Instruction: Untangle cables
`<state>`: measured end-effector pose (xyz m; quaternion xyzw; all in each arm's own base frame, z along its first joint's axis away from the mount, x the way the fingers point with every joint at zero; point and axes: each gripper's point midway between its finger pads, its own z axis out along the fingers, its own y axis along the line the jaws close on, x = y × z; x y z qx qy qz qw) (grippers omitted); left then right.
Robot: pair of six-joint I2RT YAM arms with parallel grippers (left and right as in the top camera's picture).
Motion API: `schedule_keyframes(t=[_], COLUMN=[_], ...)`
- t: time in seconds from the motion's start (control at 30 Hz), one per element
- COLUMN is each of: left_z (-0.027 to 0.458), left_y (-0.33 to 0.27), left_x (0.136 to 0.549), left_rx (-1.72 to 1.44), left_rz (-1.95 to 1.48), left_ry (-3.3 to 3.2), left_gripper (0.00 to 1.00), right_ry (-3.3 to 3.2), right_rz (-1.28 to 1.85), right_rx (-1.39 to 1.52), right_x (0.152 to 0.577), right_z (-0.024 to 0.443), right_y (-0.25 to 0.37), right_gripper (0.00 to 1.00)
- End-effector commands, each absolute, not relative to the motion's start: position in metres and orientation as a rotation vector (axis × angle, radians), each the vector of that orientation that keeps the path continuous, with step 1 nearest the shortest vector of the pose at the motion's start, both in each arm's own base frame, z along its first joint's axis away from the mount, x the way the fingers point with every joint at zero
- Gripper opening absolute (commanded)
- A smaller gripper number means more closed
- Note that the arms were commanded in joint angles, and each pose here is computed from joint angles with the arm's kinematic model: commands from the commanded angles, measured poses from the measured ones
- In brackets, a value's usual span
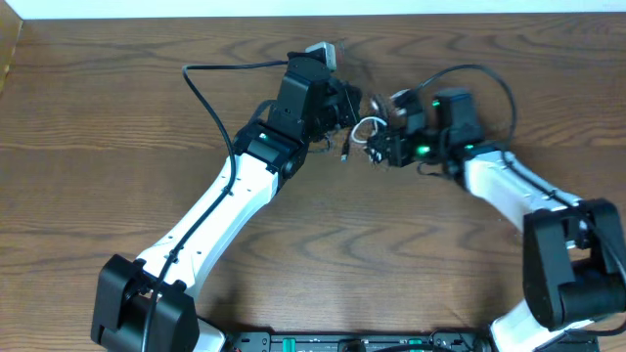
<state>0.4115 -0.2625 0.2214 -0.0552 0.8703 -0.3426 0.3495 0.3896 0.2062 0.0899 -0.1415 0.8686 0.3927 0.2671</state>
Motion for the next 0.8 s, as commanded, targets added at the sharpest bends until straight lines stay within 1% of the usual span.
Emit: schedule_keyframes(t=[0.0,0.03,0.1,0.17,0.27,0.37,0.47,0.57,0.67,0.77], left_z=[0.214,0.212,0.209,0.203,0.195,0.19,0.191,0.197,0.199,0.2], left_y=[-0.255,-0.252,-0.246,-0.239,-0.235,-0.234,-0.241,-0.255,-0.255,-0.247], left_x=[0.412,0.413,0.413,0.413,0.408,0.403,0.398,0.387,0.386,0.392], left_rx=[-0.122,-0.13,-0.146,-0.166,-0.178,-0.177,-0.03,0.204,0.282,0.28], left_rz=[-0.842,-0.836,-0.823,-0.804,-0.783,-0.769,-0.792,-0.886,-0.907,-0.883], left_ry=[2.28,2.286,2.301,2.327,2.37,2.398,2.402,2.373,2.355,2.343], left_gripper=[0.3,0.38,0.5,0.57,0.57,0.58,0.57,0.57,0.58,0.57], right_ry=[2.164,2.13,2.05,1.989,1.956,1.891,1.845,1.821,1.82,1.823], right_rz=[1.476,1.521,1.609,1.676,1.732,1.792,1.815,1.792,1.791,1.795], right_rx=[-0.409,-0.414,-0.439,-0.458,-0.447,-0.515,-0.586,-0.615,-0.616,-0.613], right_x=[0.374,0.373,0.37,0.367,0.368,0.365,0.363,0.365,0.365,0.365], right_z=[0.144,0.151,0.166,0.178,0.19,0.209,0.227,0.238,0.242,0.243], right_y=[0.19,0.184,0.172,0.164,0.158,0.159,0.16,0.16,0.16,0.16], right_gripper=[0.01,0.01,0.01,0.01,0.01,0.01,0.01,0.01,0.01,0.01])
